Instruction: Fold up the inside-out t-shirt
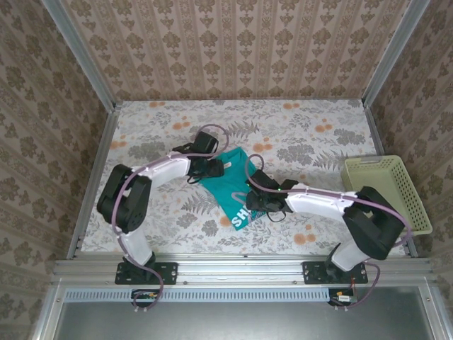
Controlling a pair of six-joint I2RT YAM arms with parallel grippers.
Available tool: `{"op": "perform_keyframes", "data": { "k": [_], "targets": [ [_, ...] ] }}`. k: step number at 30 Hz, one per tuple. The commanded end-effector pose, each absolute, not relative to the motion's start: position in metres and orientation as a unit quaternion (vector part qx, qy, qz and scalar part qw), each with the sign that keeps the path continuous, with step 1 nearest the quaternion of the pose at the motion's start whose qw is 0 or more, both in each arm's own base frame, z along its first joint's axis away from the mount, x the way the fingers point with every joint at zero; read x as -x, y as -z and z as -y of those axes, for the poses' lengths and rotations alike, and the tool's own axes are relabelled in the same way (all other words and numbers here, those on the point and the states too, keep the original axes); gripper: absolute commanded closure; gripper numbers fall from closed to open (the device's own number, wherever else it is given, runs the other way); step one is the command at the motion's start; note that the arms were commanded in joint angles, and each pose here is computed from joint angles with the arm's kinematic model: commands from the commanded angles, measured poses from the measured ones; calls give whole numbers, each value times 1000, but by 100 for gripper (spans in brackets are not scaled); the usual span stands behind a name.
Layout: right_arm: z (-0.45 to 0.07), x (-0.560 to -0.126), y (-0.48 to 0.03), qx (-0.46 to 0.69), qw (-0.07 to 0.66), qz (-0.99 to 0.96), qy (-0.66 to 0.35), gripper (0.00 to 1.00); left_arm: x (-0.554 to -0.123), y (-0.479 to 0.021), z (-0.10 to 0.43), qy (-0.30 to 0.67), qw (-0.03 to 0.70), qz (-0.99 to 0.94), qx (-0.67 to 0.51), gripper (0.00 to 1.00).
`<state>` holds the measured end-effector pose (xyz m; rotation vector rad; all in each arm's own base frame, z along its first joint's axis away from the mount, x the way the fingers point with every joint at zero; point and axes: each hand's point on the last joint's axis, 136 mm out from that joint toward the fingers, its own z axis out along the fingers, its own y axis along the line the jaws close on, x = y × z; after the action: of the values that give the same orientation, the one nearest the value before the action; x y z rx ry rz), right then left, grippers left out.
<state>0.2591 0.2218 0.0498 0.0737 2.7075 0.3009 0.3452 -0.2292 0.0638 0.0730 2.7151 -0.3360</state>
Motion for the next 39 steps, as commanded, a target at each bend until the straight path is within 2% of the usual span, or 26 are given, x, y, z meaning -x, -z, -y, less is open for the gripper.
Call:
{"op": "perform_keyframes", "data": {
  "k": [1, 3, 6, 12, 17, 23, 25, 28, 34, 36, 39],
  "targets": [
    [-218, -286, -104, -13, 281, -954, -105, 42, -327, -103, 194, 87, 243, -966, 7, 36],
    [-219, -309, -115, 16, 297, -950, -97, 38, -317, -111, 179, 86, 262, -960, 38, 33],
    [-227, -347, -117, 40, 282, -951, -119, 37, -305, -106, 170, 102, 265, -956, 79, 30],
    [-246, -410, -91, 98, 255, -958, -89, 28, -310, -83, 192, 168, 248, -948, 111, 32],
    [-254, -438, -65, 124, 229, -964, -60, 19, -329, -62, 209, 183, 227, -950, 111, 32],
    [-257, -443, -37, 128, 185, -973, -47, 18, -344, -34, 217, 174, 205, -957, 112, 34],
    [-260, -442, -30, 123, 170, -976, -50, 19, -348, -31, 222, 177, 204, -957, 105, 34],
    [-261, -439, -17, 112, 147, -981, -50, 25, -354, -27, 230, 188, 205, -956, 91, 39],
    [-265, -425, -3, 85, 122, -987, -66, 36, -365, -12, 244, 186, 182, -963, 68, 42],
    [-268, -418, 0, 78, 122, -987, -74, 44, -367, -7, 249, 193, 176, -963, 62, 46],
    [-273, -405, 3, 80, 121, -986, -76, 51, -370, -3, 253, 196, 175, -963, 58, 51]
  ]
}}
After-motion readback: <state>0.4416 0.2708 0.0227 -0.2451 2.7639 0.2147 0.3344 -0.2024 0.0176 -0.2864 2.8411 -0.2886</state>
